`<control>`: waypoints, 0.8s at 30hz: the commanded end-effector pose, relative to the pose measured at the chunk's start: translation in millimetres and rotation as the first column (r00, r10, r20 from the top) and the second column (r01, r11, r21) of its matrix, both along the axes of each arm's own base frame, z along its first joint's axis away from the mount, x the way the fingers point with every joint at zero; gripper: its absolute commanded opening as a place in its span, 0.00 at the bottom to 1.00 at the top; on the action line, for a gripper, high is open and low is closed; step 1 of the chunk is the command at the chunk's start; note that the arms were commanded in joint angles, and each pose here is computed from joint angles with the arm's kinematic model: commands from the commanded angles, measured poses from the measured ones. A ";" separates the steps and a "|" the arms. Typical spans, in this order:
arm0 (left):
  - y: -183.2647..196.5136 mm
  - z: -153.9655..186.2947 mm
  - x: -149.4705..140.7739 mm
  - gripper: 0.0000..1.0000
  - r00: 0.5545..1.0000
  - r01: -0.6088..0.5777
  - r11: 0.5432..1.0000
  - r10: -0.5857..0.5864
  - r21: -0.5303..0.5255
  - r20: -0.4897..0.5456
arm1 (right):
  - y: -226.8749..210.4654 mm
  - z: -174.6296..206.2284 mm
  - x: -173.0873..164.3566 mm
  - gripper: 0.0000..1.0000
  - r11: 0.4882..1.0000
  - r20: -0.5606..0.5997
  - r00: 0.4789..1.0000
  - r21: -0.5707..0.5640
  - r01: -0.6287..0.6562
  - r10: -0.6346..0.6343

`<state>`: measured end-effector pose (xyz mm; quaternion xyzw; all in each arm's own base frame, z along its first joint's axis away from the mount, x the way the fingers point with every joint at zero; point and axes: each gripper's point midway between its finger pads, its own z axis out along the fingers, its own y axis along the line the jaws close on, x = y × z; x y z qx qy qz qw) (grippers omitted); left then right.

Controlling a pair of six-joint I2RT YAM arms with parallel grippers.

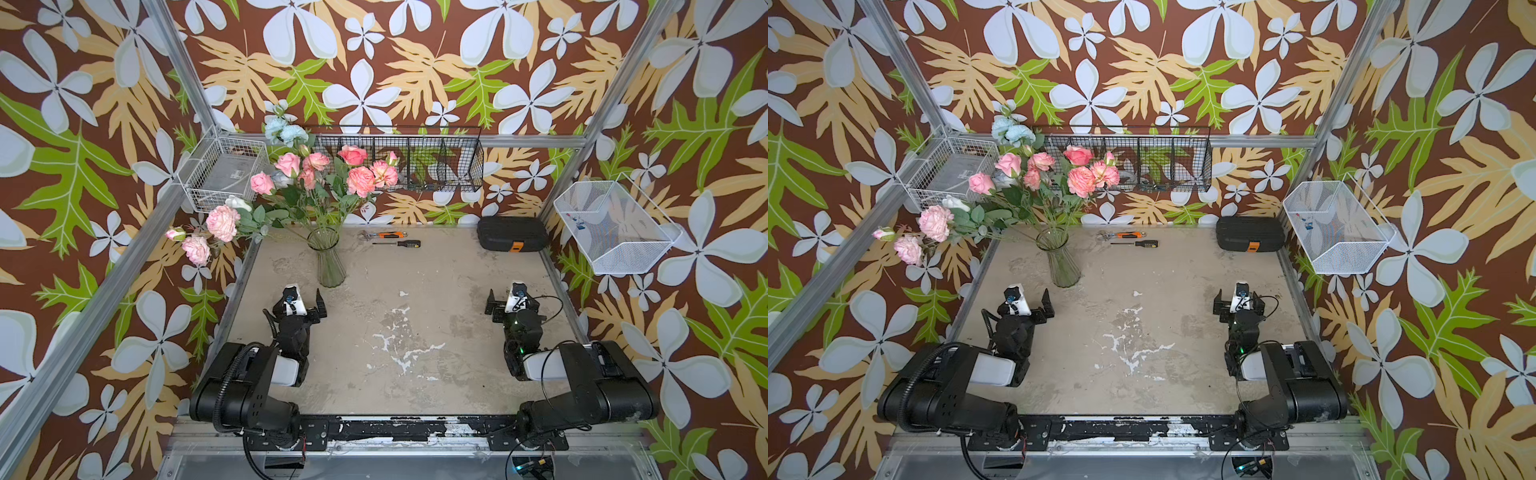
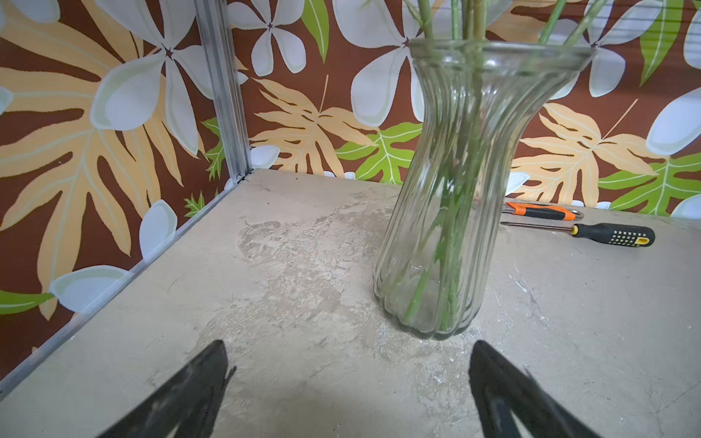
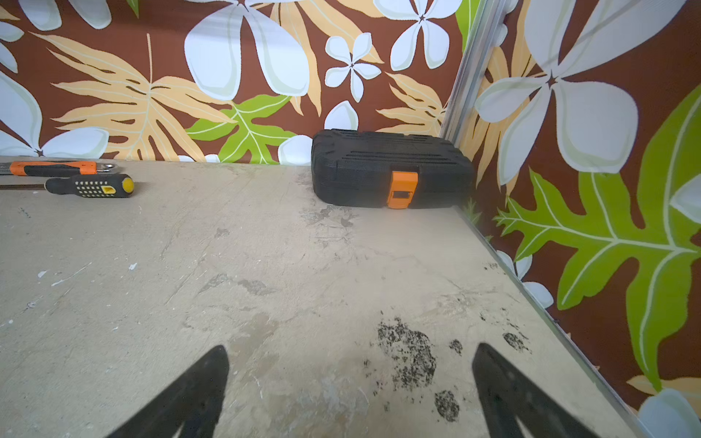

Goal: Pick out pink flowers from the vase
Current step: Pick up the flower from the vase.

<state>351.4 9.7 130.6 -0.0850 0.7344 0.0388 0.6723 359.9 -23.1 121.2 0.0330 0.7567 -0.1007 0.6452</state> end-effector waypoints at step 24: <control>3.8 3.9 2.8 1.00 1.000 0.004 1.000 -0.004 -0.019 0.014 | 0.6 4.7 1.7 1.00 1.000 0.015 1.000 0.004 -0.001 0.001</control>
